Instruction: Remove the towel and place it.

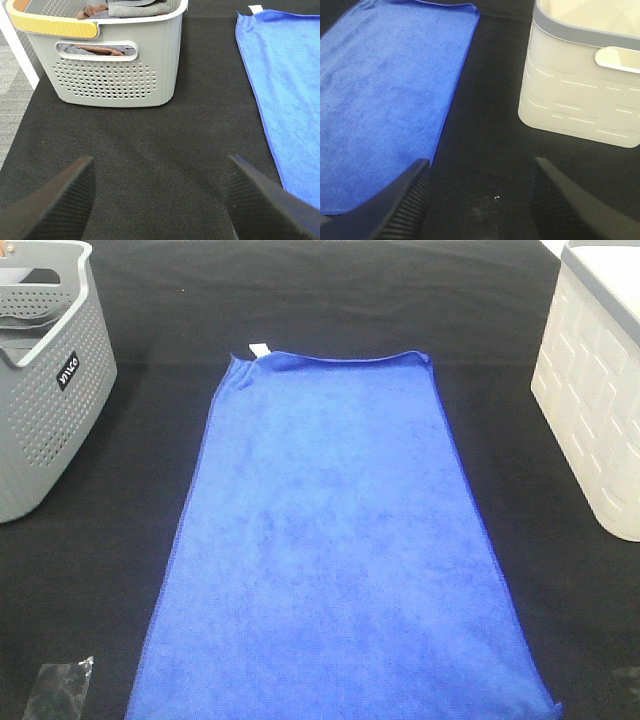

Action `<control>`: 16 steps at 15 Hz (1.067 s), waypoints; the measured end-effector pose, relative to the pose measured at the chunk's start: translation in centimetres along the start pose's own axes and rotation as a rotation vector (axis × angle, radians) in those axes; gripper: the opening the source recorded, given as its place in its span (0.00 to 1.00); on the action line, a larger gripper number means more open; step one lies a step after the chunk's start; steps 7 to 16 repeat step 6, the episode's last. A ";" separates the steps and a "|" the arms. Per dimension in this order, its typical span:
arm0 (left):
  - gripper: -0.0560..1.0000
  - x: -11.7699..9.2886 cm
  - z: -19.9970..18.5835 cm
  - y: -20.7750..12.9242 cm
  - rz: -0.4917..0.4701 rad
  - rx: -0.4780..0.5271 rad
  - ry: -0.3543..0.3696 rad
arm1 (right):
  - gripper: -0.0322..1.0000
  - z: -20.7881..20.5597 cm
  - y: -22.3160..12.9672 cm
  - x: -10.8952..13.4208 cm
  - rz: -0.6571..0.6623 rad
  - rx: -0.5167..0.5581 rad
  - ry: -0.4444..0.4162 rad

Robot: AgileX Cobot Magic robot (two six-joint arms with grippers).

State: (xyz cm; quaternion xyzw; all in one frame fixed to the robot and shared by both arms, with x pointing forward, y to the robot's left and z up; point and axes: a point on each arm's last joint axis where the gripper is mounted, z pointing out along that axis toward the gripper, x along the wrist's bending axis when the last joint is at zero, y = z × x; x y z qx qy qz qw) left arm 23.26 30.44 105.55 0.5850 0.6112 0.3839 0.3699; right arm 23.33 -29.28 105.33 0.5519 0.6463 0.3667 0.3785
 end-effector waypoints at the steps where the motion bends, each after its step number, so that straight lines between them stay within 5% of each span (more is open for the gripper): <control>1: 0.70 0.0 0.0 0.0 0.000 0.000 0.000 | 0.61 0.0 0.0 0.0 0.000 0.000 0.000; 16: 0.70 0.0 0.0 0.0 0.000 0.000 0.000 | 0.61 0.0 0.0 0.0 0.000 0.000 0.000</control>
